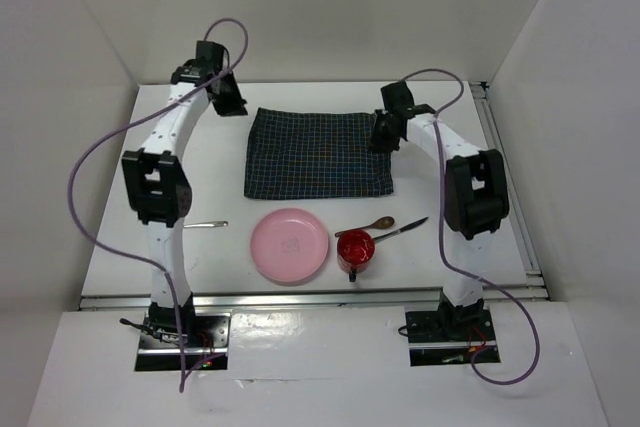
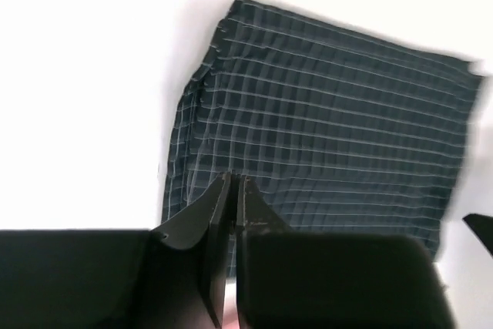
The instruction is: Set the dinner table for one person
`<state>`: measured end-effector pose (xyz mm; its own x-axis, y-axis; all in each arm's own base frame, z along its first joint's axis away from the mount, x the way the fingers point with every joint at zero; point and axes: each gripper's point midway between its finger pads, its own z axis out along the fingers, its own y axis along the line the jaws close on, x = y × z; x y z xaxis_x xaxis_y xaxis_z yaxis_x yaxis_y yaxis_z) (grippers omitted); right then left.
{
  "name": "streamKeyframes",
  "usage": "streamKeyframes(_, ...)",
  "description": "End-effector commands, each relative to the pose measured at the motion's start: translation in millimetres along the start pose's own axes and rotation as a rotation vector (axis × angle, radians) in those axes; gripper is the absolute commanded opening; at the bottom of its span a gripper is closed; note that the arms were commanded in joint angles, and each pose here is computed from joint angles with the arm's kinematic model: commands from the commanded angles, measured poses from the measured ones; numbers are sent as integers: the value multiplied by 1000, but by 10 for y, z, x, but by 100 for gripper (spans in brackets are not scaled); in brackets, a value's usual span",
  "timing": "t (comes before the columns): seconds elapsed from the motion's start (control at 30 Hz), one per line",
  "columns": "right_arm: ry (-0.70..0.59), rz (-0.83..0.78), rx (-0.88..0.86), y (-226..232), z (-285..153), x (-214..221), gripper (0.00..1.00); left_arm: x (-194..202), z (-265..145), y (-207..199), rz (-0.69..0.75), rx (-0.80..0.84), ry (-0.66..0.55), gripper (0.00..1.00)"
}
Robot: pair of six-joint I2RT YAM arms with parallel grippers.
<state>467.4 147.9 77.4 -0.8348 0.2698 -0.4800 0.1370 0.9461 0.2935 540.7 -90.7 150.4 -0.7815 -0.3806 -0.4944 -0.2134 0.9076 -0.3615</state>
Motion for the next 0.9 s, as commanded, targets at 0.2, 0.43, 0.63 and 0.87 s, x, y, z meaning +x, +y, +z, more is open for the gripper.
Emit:
streamKeyframes(0.2,-232,-70,-44,115,-1446,-65,73,492,-1312,167,117,-72,-129,23)
streamKeyframes(0.43,-111,-52,-82,-74,-1812,816,92,1243,-1522,264,179,-62,-123,49)
streamKeyframes(0.63,22,19,-165,-16,-1932,1525,99,1534,-1689,105,250,43,-119,86)
streamKeyframes(0.87,76,9,-100,-19,-1917,1918,100,1643,-1660,76,272,23,-94,88)
